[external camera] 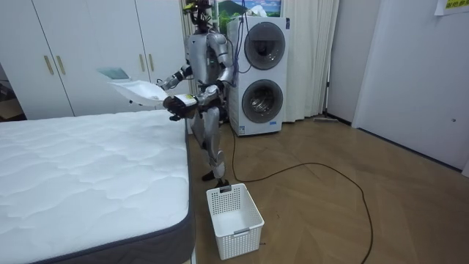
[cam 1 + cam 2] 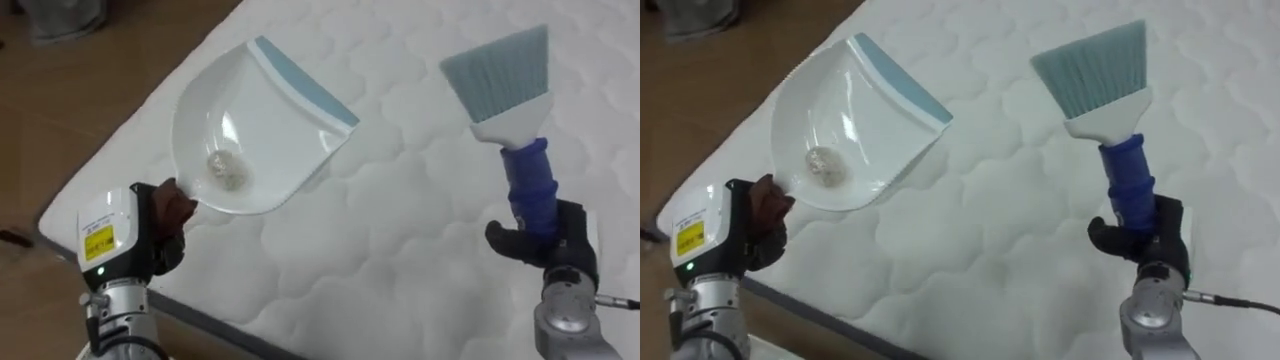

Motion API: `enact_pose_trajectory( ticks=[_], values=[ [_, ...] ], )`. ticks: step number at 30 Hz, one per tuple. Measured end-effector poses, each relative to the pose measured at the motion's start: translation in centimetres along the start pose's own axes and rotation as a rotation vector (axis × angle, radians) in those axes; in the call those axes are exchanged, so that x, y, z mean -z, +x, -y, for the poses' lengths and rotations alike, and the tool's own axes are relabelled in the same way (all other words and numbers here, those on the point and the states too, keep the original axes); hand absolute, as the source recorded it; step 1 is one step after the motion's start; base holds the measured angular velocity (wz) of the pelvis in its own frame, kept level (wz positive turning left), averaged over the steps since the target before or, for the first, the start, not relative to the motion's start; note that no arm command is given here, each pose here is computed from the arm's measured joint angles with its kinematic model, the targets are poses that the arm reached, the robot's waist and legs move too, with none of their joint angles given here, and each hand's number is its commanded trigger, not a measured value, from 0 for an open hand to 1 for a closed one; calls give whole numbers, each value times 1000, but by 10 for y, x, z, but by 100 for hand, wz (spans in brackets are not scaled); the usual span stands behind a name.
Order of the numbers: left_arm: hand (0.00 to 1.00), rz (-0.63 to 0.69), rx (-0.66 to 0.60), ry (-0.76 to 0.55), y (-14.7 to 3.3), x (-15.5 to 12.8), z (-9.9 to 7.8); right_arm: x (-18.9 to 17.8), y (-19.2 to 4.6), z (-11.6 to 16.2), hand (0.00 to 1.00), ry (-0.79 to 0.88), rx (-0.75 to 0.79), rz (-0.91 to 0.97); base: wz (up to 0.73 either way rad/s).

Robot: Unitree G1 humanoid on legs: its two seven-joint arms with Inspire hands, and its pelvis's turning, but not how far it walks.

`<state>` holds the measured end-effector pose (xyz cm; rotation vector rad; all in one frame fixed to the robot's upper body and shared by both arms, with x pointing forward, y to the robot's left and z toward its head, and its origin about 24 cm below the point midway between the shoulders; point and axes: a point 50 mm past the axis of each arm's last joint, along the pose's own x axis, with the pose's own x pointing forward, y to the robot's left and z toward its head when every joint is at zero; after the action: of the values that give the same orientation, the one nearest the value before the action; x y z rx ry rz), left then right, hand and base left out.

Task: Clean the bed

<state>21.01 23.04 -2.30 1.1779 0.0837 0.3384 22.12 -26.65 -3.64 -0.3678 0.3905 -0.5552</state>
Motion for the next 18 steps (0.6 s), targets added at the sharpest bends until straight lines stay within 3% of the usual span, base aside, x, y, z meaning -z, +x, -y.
enact_pose_trajectory(
  ticks=[18],
  values=[
    [100, 8, 5, -23, -3, -2, 2, 3, -6, -7, 0, 16, 7, 0, 24]
  ],
)
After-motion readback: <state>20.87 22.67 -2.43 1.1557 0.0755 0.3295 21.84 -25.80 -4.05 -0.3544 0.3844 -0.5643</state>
